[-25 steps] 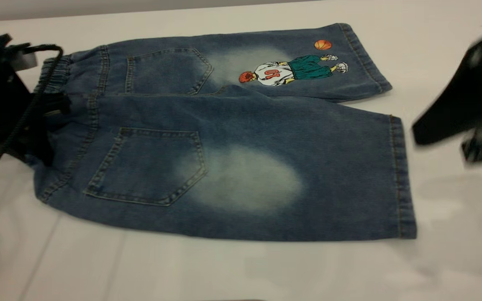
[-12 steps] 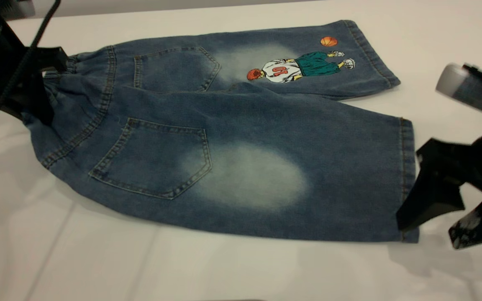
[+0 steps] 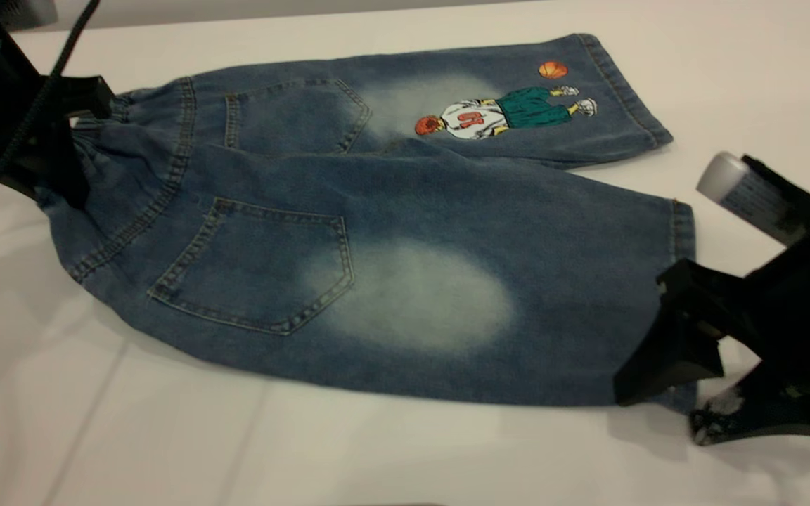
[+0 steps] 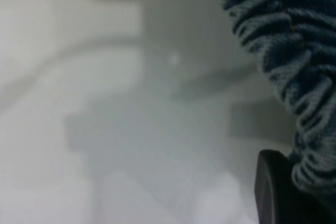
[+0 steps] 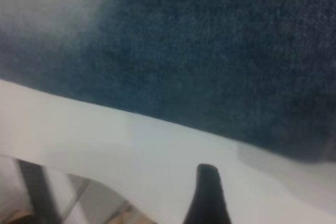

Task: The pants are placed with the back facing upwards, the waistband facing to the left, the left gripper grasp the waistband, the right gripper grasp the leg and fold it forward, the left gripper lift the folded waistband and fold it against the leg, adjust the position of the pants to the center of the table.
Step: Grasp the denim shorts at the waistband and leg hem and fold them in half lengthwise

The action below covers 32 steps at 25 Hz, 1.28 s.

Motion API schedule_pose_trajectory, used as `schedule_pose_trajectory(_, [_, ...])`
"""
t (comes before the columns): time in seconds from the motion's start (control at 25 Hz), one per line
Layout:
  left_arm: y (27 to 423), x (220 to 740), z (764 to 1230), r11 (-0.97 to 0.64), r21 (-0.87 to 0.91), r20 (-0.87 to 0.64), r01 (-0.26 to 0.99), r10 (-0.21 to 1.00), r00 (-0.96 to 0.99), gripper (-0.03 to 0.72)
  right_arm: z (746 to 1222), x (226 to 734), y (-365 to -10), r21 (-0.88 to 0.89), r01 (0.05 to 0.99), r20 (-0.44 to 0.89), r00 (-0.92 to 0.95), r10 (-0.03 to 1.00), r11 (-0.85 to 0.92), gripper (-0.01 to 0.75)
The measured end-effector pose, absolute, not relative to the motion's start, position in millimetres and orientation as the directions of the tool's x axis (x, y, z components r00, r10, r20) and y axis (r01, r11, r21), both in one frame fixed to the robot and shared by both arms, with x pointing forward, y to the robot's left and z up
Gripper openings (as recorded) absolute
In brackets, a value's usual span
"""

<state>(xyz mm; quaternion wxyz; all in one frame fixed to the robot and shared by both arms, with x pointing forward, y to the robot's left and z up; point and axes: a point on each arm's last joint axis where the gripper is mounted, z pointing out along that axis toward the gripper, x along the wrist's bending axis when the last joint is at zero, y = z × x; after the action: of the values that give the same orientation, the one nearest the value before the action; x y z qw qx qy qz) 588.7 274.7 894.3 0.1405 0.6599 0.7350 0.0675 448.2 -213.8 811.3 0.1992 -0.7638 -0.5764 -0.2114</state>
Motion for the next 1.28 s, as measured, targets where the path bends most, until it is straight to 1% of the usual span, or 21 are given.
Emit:
schedule_pose_trajectory(0.16, [274.7,588.7,894.3,0.119,0.285,-0.117,0.951,0.989,-0.089,0.098,808.1,452.3,-210.8,-0.056,0.967,0.581,0.234,0.780,-0.248,0.460])
schedule_pose_trajectory(0.32, [274.7,588.7,894.3,0.119,0.285,-0.117,0.951,0.989,-0.089,0.098,809.9,468.3,-208.1,-0.002,0.972,0.595,0.189,0.781,-0.233,0.457])
schedule_pose_trajectory(0.48, [274.6,588.6,894.3,0.120,0.284,-0.118,0.951,0.989,-0.089,0.098,812.2,484.7,-207.1,0.051,0.971,0.590,0.159,0.791,-0.233,0.457])
schedule_pose_trajectory(0.6, [274.6,588.4,894.2,0.119,0.281,-0.118,0.952,0.989,-0.089,0.098,812.9,491.2,-207.2,0.073,0.969,0.582,0.149,0.799,-0.235,0.440])
schedule_pose_trajectory(0.68, [274.6,588.4,894.2,0.120,0.281,-0.118,0.952,0.989,-0.090,0.098,812.7,492.8,-207.1,0.076,0.969,0.581,0.149,0.800,-0.236,0.404])
schedule_pose_trajectory(0.76, [274.6,588.4,894.2,0.120,0.281,-0.118,0.952,0.989,-0.090,0.098,811.6,492.8,-207.1,0.073,0.969,0.580,0.151,0.801,-0.236,0.341])
schedule_pose_trajectory(0.92, [274.5,588.2,894.2,0.120,0.279,-0.118,0.953,0.989,-0.090,0.098,813.7,492.6,-204.1,0.067,0.971,0.612,0.142,0.778,-0.230,0.106])
schedule_pose_trajectory(0.96, [274.5,588.0,894.1,0.120,0.276,-0.118,0.954,0.989,-0.090,0.098,814.7,492.5,-202.7,0.064,0.972,0.626,0.138,0.768,-0.227,0.064])
schedule_pose_trajectory(1.04, [274.4,587.0,893.8,0.119,0.266,-0.118,0.957,0.989,-0.090,0.098,817.1,491.7,-199.5,0.060,0.976,0.658,0.120,0.744,-0.211,0.033])
schedule_pose_trajectory(1.16, [274.1,583.6,894.9,0.082,0.237,-0.110,0.968,0.992,-0.058,0.098,823.6,488.6,-193.5,0.060,0.987,0.712,0.063,0.699,-0.149,0.027])
schedule_pose_trajectory(1.28, [273.6,577.7,898.2,0.040,0.189,-0.105,0.981,0.994,-0.021,0.098,839.7,487.1,-188.6,0.085,0.992,0.758,-0.001,0.652,-0.097,0.027])
